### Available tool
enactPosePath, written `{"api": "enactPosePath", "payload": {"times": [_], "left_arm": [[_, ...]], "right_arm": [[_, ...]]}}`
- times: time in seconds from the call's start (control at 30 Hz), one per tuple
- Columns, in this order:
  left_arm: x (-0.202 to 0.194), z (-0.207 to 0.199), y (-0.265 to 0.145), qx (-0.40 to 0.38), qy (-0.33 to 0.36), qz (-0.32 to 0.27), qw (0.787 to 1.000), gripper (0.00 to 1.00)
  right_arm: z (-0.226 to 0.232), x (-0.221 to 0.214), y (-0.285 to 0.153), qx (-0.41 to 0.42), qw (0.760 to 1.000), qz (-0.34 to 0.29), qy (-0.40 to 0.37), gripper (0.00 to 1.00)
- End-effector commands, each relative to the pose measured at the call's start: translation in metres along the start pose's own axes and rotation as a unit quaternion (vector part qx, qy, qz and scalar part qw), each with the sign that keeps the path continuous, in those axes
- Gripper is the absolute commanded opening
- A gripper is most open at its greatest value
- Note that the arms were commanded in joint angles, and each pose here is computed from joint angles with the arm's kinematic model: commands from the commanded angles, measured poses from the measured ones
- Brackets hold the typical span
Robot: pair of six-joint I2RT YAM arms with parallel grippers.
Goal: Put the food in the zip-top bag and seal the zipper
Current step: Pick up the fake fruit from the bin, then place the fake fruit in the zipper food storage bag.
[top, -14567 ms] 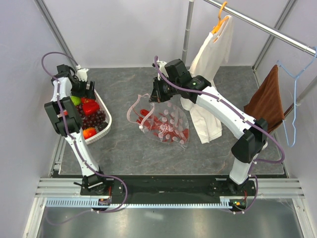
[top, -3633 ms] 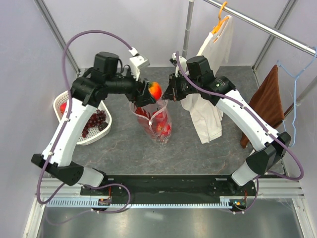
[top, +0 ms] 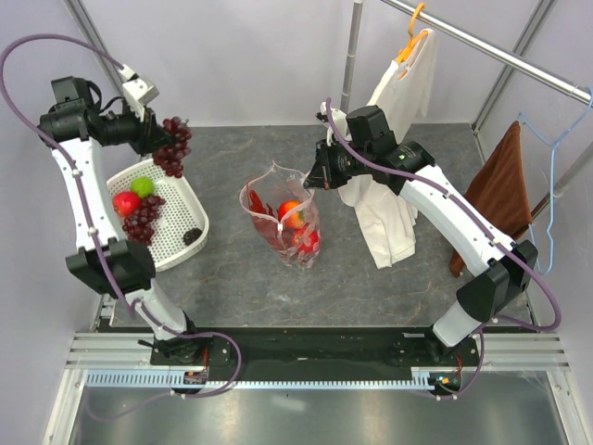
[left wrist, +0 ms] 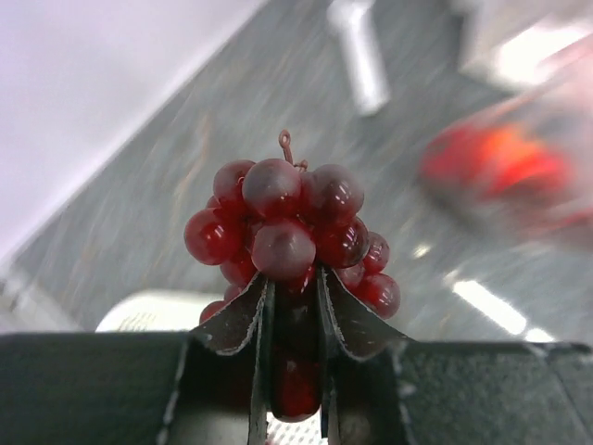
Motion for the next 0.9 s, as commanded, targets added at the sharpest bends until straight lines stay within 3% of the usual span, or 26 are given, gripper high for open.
{"api": "enactPosePath", "payload": {"times": [0.0,0.17,0.27,0.43,0.67,0.87], "left_arm": [[0.119,-0.092,-0.027,-0.088,-0.036,-0.142,0.985,0.02],[0.207,-0.153,-0.025,-0.144,0.017,-0.244,0.959,0.02],[0.225,-0.185,-0.016,-0.192,0.019,-0.264,0.945,0.02],[0.218,-0.216,0.016,-0.229,0.024,-0.253,0.94,0.02],[0.2,-0.213,0.046,-0.203,0.029,-0.24,0.949,0.02],[0.166,-0.227,0.056,-0.227,0.044,-0.214,0.949,0.02]], "right_arm": [[0.01,0.011,-0.007,0.016,1.0,-0.022,-0.01,0.0],[0.01,0.01,-0.007,0.018,1.0,-0.021,-0.007,0.0],[0.012,0.011,-0.009,0.019,0.999,-0.025,-0.008,0.0],[0.012,0.008,-0.012,0.02,0.999,-0.024,-0.008,0.0],[0.013,0.007,-0.015,0.022,0.999,-0.025,-0.01,0.0],[0.015,0.01,-0.016,0.023,0.999,-0.028,-0.013,0.0]]}}
Point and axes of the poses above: each gripper's point midway between its finger pads, its own y axis out along the fingers, its own z axis along the line the jaws close on, x = y × z, the point moved 2 cm from there along -y, back along the fingers, and after that the axes turned 11 degrees about y, right-handed, at the moved point
